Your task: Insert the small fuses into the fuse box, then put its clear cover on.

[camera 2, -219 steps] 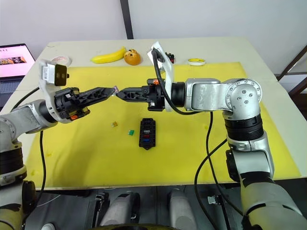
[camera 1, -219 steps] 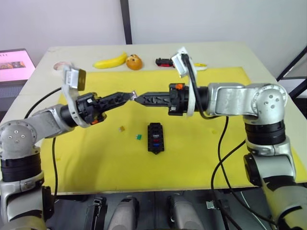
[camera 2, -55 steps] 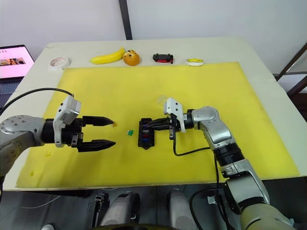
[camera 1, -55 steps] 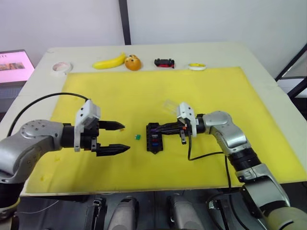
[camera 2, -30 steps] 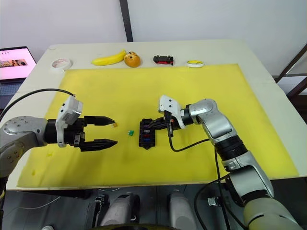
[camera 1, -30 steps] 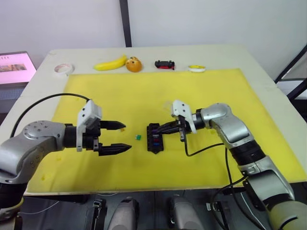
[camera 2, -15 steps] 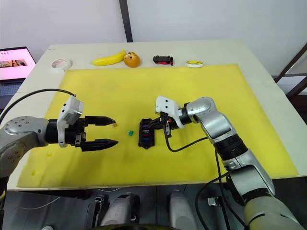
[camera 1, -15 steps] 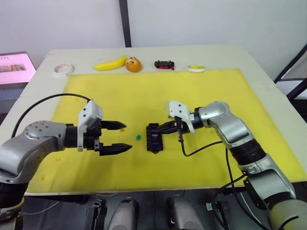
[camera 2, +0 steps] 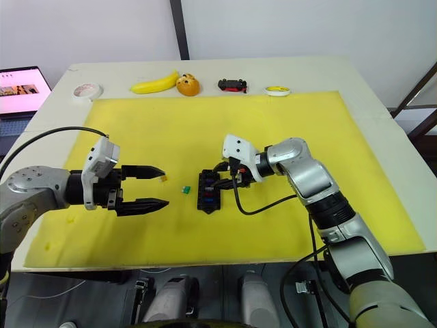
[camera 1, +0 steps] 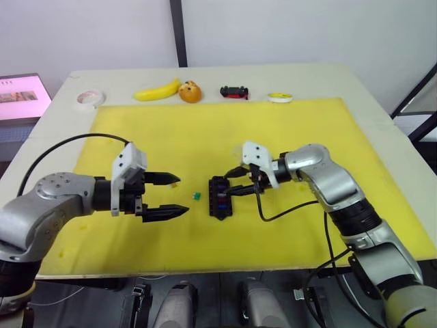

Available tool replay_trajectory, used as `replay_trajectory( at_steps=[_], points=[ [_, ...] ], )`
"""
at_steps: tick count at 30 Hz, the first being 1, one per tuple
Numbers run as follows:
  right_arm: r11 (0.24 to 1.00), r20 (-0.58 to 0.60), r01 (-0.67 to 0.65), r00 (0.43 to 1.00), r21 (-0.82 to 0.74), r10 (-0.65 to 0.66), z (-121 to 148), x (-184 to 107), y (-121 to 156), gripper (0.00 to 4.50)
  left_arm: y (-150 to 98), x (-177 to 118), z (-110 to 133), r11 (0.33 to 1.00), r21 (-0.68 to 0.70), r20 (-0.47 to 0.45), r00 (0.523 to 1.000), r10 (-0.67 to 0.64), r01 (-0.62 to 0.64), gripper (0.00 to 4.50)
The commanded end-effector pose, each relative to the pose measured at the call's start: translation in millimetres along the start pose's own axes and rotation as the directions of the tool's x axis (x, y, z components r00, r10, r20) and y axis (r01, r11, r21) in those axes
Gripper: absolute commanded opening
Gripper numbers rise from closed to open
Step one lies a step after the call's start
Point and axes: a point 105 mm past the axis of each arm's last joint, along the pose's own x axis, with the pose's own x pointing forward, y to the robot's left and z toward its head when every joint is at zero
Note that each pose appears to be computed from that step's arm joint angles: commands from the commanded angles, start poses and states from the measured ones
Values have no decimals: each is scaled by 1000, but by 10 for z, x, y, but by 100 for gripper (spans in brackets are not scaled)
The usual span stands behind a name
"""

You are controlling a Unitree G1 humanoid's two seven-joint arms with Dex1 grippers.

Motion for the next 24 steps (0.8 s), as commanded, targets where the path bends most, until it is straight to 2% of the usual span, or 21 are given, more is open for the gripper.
replay_trajectory(
  at_steps=[1,20,24],
  points=[
    [1000,-28,-27,999,16,27,-60,37,56,321,-26,5,81,999,38,12,1000,-6,6,450],
    [999,130,52,990,-7,-50,320,-94,-121,321,24,-13,29,999,35,16,1000,4,-5,450],
    [999,168,35,985,-22,-31,413,-183,-77,321,31,-29,9,999,37,14,1000,6,-6,450]
  ],
)
